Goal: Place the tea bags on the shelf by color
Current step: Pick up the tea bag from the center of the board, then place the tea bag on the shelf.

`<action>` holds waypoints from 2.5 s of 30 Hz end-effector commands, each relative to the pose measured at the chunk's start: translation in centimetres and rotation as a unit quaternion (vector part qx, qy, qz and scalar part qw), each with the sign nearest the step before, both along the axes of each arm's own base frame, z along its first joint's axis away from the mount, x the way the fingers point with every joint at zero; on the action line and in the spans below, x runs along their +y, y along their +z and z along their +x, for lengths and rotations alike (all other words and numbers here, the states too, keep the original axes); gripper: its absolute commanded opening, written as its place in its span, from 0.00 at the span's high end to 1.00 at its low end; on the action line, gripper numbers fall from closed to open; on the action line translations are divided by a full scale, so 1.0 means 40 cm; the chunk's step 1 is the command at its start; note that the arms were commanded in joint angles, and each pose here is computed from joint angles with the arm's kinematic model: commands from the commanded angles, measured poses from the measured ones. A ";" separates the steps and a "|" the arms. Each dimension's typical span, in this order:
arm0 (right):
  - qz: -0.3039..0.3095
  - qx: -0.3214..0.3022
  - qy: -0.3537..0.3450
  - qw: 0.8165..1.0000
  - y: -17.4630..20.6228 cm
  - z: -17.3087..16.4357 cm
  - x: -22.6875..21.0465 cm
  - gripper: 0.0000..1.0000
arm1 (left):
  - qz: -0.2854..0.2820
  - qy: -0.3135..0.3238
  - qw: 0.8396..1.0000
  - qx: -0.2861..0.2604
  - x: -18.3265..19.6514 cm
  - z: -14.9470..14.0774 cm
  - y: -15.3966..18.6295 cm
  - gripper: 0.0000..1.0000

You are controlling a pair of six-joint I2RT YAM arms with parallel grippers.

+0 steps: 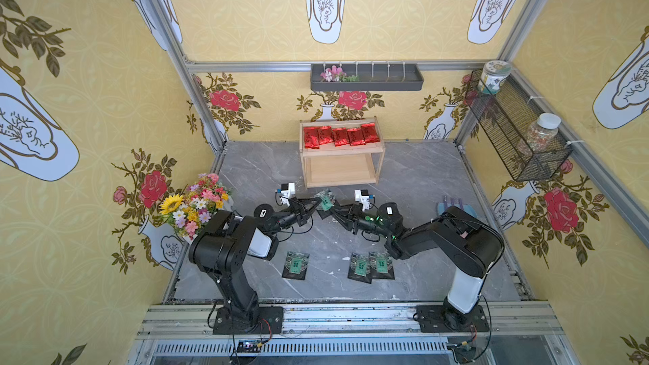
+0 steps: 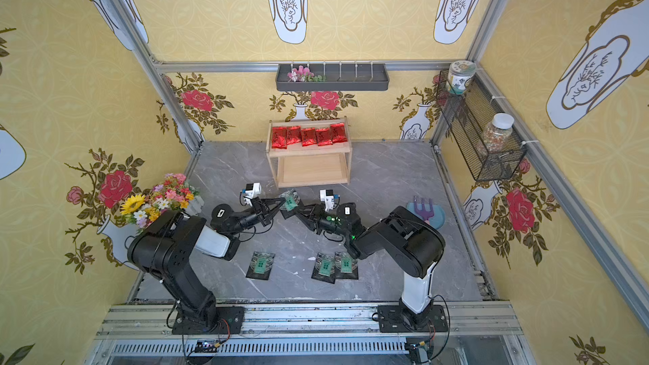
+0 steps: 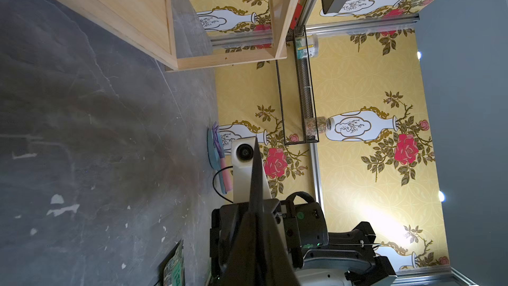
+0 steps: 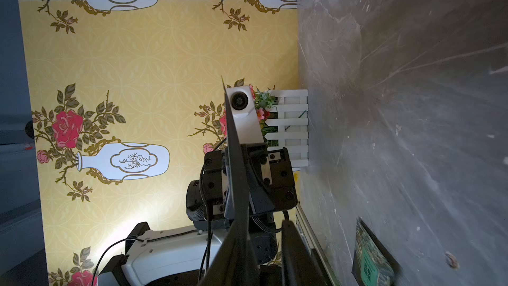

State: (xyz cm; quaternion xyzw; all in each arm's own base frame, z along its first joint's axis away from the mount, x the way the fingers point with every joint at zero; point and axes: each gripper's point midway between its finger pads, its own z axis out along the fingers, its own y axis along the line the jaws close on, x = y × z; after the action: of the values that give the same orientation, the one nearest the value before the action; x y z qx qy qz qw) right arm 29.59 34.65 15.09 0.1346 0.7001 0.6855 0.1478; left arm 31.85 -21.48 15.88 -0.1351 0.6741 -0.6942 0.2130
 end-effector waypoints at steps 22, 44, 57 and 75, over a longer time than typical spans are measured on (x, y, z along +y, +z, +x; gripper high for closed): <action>-0.075 -0.073 -0.137 0.985 -0.010 0.144 0.010 1.00 | 0.120 0.111 0.986 -0.027 0.134 0.026 0.062 0.41; -0.134 -0.119 -0.184 0.966 -0.114 0.386 0.119 0.98 | 0.189 0.152 0.970 -0.021 0.186 -0.010 0.069 0.31; -0.161 -0.112 -0.165 0.967 -0.168 0.459 0.140 0.97 | 0.186 0.152 0.970 -0.023 0.191 -0.010 0.072 0.31; -0.166 -0.103 -0.167 0.966 -0.182 0.515 0.154 0.96 | 0.186 0.156 0.970 -0.019 0.201 -0.001 0.071 0.31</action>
State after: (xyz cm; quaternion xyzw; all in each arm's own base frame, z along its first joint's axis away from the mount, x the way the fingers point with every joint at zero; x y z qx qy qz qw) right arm 50.07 40.75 8.11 0.1581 0.7504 0.5367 0.3520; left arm 31.83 -13.36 18.57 -0.1900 0.7573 -0.5155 0.3532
